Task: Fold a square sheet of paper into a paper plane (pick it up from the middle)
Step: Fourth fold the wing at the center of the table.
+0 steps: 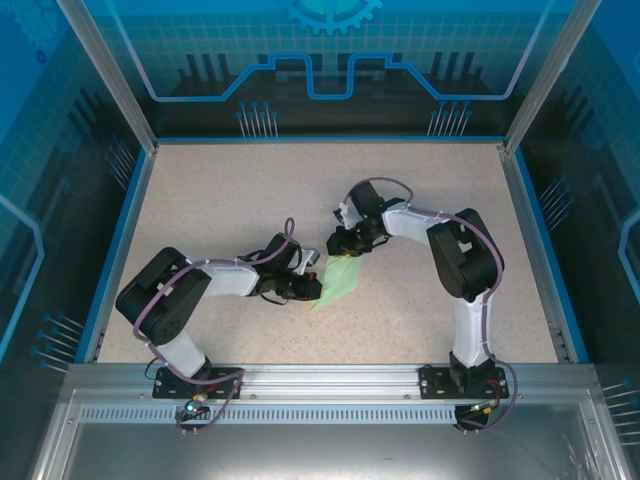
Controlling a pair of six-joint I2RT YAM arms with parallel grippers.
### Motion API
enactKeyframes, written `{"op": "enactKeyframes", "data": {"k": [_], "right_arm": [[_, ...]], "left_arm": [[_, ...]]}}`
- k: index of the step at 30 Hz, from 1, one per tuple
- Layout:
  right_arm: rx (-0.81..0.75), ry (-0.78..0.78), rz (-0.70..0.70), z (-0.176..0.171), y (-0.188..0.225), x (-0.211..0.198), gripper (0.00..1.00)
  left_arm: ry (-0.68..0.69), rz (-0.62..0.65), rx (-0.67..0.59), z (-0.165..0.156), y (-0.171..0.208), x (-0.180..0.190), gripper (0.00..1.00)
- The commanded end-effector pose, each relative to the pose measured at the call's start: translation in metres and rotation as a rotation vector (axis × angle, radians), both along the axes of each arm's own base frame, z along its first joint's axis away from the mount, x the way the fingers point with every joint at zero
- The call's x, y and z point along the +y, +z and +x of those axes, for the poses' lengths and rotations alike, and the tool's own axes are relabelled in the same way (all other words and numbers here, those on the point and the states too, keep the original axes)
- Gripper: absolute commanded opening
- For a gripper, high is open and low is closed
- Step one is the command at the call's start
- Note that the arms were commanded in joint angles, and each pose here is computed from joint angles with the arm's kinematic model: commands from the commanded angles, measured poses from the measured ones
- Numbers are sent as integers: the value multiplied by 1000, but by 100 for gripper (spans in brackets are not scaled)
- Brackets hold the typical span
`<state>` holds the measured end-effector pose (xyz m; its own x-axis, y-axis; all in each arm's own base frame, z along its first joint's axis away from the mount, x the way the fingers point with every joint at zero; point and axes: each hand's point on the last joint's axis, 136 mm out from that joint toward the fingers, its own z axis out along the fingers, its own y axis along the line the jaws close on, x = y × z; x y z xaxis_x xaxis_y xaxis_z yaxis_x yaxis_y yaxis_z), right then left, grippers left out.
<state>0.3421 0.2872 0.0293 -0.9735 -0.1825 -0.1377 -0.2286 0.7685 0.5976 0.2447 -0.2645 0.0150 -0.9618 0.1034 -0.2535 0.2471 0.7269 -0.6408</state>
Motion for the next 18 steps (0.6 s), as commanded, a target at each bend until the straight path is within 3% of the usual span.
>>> {"op": "enactKeyframes", "data": {"k": [1,18], "right_arm": [[21,31,-66,2,-9,-9,24],[50,100,-274,1,-40,-32,19]], "left_arm": [[25,29,31,-6,-8,10,0],[48,18,30,-5,-6,14,0]]}}
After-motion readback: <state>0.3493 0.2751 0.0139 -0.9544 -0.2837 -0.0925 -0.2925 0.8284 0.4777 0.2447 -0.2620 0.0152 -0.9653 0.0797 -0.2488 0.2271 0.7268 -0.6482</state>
